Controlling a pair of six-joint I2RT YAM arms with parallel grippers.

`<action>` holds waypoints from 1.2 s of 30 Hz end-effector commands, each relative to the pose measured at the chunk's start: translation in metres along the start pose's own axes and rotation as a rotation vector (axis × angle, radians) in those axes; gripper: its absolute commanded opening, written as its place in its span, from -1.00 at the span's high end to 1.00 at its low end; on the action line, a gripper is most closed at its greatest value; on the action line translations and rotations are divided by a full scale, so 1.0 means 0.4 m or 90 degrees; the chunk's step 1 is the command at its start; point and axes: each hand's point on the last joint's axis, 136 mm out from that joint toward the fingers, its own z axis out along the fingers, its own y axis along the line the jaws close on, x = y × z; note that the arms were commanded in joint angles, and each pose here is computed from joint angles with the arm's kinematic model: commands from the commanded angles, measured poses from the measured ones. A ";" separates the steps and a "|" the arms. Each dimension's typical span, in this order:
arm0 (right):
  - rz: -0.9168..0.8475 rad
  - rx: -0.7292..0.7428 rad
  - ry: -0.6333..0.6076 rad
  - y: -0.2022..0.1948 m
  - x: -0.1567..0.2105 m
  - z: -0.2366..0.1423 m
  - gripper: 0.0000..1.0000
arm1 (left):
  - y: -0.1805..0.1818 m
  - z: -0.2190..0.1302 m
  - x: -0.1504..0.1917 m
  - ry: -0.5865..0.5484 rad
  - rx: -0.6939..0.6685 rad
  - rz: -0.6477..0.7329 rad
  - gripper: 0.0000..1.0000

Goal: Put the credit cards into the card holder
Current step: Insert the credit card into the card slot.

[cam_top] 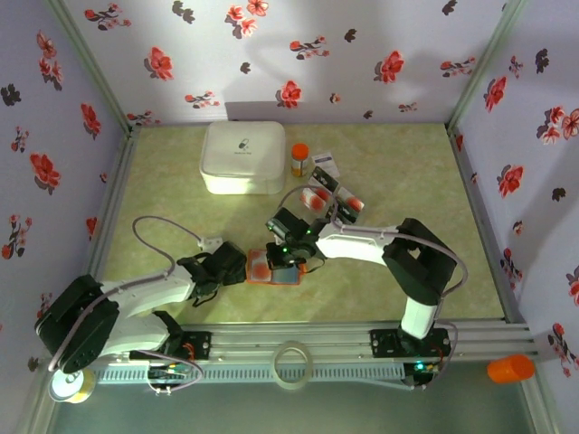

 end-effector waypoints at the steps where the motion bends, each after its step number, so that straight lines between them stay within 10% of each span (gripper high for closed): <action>1: 0.003 0.003 -0.005 0.003 0.014 -0.002 0.98 | -0.007 0.020 0.025 0.026 0.010 0.004 -0.99; 36: 0.005 -0.007 0.046 0.021 0.048 0.082 1.00 | -0.016 0.052 0.061 0.047 0.017 0.015 -0.95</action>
